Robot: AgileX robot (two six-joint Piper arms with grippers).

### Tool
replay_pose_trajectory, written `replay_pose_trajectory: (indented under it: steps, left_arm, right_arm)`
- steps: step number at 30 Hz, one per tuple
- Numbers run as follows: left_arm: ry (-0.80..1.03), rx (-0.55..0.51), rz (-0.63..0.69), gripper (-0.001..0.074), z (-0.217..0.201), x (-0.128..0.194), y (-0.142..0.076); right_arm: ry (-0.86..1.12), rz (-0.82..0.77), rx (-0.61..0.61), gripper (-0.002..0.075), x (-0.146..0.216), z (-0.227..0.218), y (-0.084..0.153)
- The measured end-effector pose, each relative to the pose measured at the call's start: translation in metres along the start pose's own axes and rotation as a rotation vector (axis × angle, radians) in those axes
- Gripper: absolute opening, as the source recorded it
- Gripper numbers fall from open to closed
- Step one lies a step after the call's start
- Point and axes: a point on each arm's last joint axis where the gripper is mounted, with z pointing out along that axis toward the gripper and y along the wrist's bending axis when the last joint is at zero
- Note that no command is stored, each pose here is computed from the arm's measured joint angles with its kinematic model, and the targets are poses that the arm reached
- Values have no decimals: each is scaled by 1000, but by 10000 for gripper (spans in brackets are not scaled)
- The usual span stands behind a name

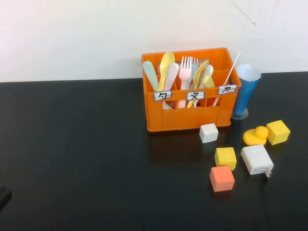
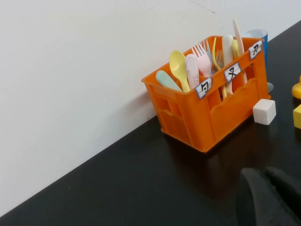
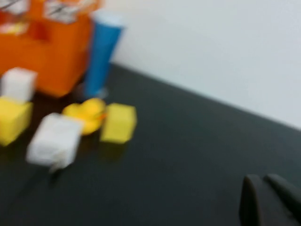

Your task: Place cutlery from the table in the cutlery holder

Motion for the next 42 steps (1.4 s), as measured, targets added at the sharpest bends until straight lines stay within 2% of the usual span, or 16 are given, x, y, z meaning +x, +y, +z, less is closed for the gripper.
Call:
replay_pose_trajectory:
  steps: [4, 8, 17, 28, 42]
  left_arm:
    - [0, 0, 0, -1, 0, 0, 0]
    - [0, 0, 0, -1, 0, 0, 0]
    - [0, 0, 0, -1, 0, 0, 0]
    - [0, 0, 0, -1, 0, 0, 0]
    - [0, 0, 0, -1, 0, 0, 0]
  right_arm:
    - [-47, 37, 96, -3, -1, -1, -2]
    - [-86, 73, 117, -3, -4, -1, -3]
    - [3, 146, -12, -3, 30, 14, 20]
    - [113, 150, 6, -3, 54, 20, 26]
    - [124, 152, 5, -3, 54, 20, 26]
